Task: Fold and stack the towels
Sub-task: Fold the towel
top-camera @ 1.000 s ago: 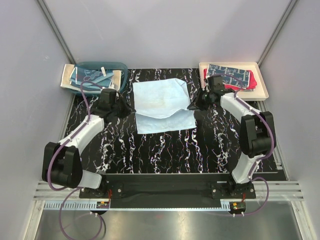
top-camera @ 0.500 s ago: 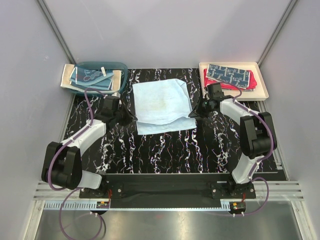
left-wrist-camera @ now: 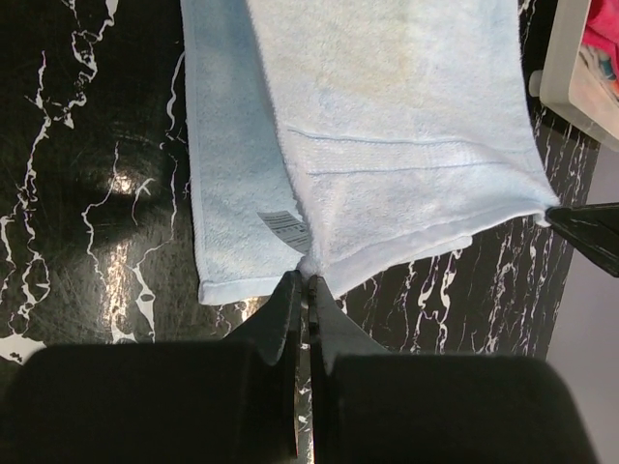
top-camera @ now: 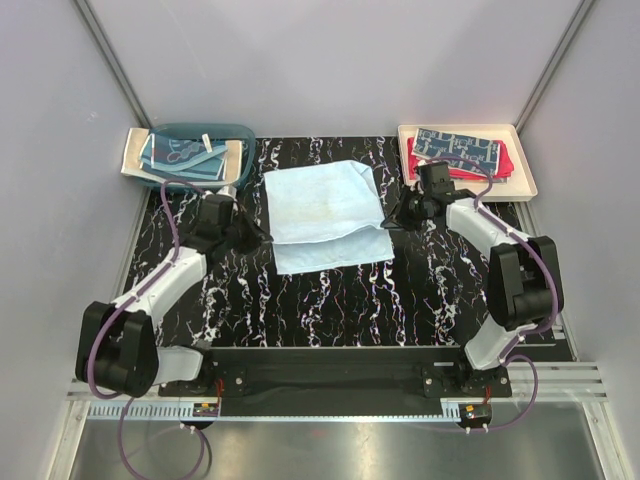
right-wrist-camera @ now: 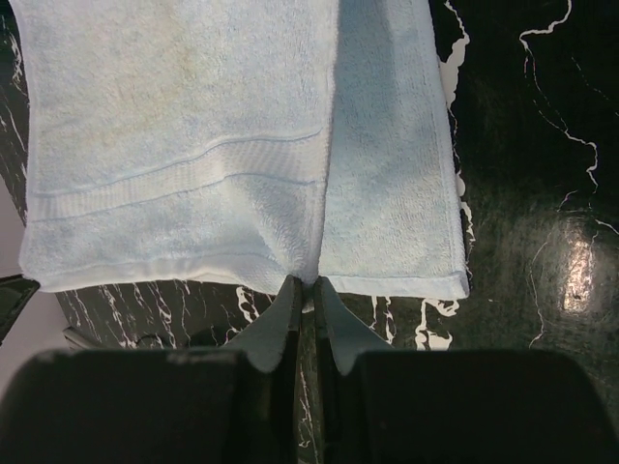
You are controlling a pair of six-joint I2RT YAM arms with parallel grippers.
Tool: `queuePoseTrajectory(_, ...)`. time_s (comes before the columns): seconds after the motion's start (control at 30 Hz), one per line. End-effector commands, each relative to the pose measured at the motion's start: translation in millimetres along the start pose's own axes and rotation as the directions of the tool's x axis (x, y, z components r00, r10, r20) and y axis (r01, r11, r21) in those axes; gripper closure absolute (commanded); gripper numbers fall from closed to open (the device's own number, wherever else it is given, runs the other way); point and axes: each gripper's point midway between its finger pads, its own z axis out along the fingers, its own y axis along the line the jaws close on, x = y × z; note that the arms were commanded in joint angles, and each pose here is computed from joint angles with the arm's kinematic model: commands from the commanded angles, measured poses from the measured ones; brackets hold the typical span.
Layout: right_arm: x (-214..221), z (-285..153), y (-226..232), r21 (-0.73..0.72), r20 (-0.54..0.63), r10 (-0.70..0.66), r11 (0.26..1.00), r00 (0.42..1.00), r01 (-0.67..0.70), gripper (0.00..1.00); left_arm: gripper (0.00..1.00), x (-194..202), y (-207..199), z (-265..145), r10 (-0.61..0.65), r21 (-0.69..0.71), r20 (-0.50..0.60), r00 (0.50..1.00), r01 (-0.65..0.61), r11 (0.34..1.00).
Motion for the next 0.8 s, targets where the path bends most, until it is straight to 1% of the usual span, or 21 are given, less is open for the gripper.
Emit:
queuePoseTrajectory(0.0,-2.9,-9.0,3.0,0.004,0.039,-0.024,1.000,0.999,0.024,1.00,1.00,8.8,-1.2,-0.4,-0.001,0.033,-0.013,1.000,0.002,0.999)
queuePoseTrajectory(0.2,7.7,3.1,-10.4,0.026,0.012,-0.009,1.000,1.000,0.009,1.00,1.00,27.9,10.6,6.3,-0.007,0.020,-0.054,0.999,0.008,1.000)
queuePoseTrajectory(0.37,6.1,5.5,-8.3,0.021,0.003,-0.004,1.000,1.000,0.004,1.00,1.00,25.5,9.1,6.8,-0.007,0.023,-0.050,0.999,0.008,1.000)
queuePoseTrajectory(0.47,-6.1,-2.4,1.1,0.021,0.028,-0.023,1.000,0.999,0.023,1.00,1.00,15.9,-2.4,0.9,0.005,0.040,-0.037,0.999,-0.004,0.999)
queuePoseTrajectory(0.5,-17.8,-8.5,9.7,0.010,0.054,-0.032,0.999,0.998,0.032,1.00,1.00,12.8,-5.2,-1.2,0.011,0.042,-0.030,0.999,-0.010,0.999)
queuePoseTrajectory(0.53,-21.0,-11.8,15.4,0.002,0.060,-0.039,0.999,0.997,0.039,1.00,1.00,4.1,-15.3,-5.2,0.018,0.059,-0.012,1.000,-0.017,0.998)
queuePoseTrajectory(0.67,-40.0,-34.1,33.9,-0.009,0.111,-0.063,0.998,0.992,0.064,1.00,1.00,-11.1,-30.4,-22.6,0.039,0.077,0.035,0.999,-0.042,0.996)
queuePoseTrajectory(0.73,-42.2,-40.3,34.7,-0.003,0.127,-0.068,0.998,0.990,0.069,1.00,1.00,-12.0,-31.8,-26.4,0.042,0.083,0.042,0.998,-0.045,0.996)
queuePoseTrajectory(0.77,-40.9,-39.8,33.9,-0.001,0.127,-0.073,0.997,0.989,0.074,1.00,1.00,-6.4,-27.0,-25.1,0.042,0.075,0.029,0.999,-0.044,0.996)
